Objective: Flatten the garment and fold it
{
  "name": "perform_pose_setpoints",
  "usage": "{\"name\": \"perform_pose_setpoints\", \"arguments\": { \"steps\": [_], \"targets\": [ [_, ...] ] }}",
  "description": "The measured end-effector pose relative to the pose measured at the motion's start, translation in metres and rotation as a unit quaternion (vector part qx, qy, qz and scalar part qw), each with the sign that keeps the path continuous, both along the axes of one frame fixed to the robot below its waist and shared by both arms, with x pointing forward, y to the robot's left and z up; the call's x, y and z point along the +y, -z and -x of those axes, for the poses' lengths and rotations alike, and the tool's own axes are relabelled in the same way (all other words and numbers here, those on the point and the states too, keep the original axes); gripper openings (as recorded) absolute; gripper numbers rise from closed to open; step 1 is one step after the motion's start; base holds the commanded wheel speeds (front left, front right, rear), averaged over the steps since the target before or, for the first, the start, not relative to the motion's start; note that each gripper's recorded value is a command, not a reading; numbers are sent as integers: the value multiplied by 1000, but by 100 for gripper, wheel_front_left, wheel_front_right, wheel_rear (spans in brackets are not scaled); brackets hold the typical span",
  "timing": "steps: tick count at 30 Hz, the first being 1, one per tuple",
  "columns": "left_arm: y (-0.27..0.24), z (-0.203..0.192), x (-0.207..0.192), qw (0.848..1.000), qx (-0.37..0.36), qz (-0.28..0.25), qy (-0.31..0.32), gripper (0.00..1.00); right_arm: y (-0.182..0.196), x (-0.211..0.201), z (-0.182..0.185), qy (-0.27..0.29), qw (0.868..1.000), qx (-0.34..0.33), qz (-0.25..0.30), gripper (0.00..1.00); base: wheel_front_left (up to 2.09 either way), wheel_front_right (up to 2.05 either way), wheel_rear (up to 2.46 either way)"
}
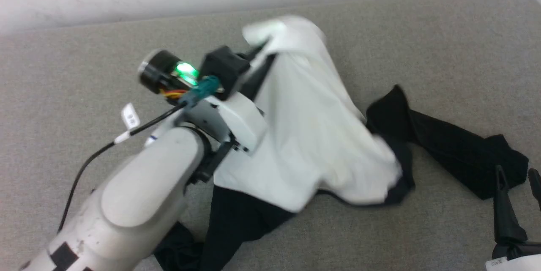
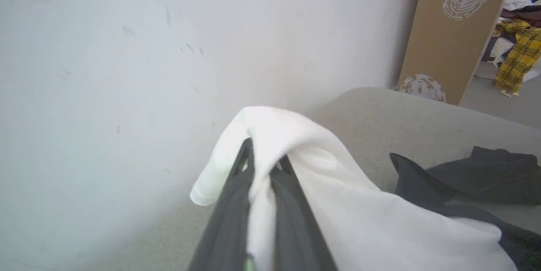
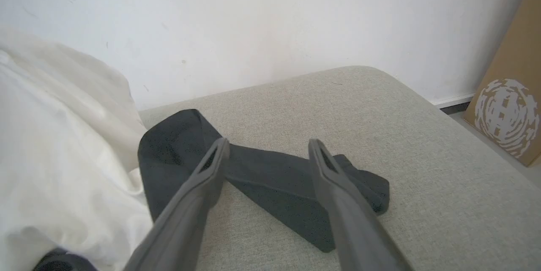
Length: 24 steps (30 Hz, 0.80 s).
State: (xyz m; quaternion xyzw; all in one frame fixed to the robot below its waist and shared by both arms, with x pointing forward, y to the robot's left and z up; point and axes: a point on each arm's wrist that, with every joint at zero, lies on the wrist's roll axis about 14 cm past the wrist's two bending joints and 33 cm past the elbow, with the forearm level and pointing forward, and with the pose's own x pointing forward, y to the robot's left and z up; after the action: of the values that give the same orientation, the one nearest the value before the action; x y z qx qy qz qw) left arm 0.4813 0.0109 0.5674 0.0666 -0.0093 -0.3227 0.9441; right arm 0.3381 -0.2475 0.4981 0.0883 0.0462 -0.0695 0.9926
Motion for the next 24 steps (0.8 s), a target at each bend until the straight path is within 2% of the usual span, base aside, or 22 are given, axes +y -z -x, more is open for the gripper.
{"name": "perform_pose_setpoints", "arguments": {
  "steps": [3,5,6,7,8,11,14,21,24],
  "targets": [
    [-26,-7,26,995,-83,-20,-52,0,-6,2,2,-4,1000,-9,-1,100,0,0,0],
    [-12,-10,39,994,-73,-35,-76,0,-6,5,3,-7,1000,-10,-3,100,0,0,0],
    [7,-9,44,994,-49,-46,-81,19,-5,6,3,-9,1000,-7,-4,100,0,0,0],
    [28,-6,47,995,-19,-54,-85,48,-4,7,2,-10,1000,-3,-4,100,0,0,0],
    [51,-2,51,994,17,-58,-92,100,-2,7,2,-10,1000,-1,-5,100,0,0,0],
    [100,8,58,988,95,-57,-107,100,3,9,1,-13,1000,12,-4,100,0,0,0],
    [114,10,54,986,119,-36,-110,100,7,9,-1,-14,1000,19,-1,100,0,0,0],
    [89,6,62,987,98,14,-129,100,6,17,-5,-28,999,20,-2,100,0,0,0],
    [70,9,67,987,92,18,-131,100,3,22,-5,-38,999,16,-5,100,0,0,0]
  ]
}}
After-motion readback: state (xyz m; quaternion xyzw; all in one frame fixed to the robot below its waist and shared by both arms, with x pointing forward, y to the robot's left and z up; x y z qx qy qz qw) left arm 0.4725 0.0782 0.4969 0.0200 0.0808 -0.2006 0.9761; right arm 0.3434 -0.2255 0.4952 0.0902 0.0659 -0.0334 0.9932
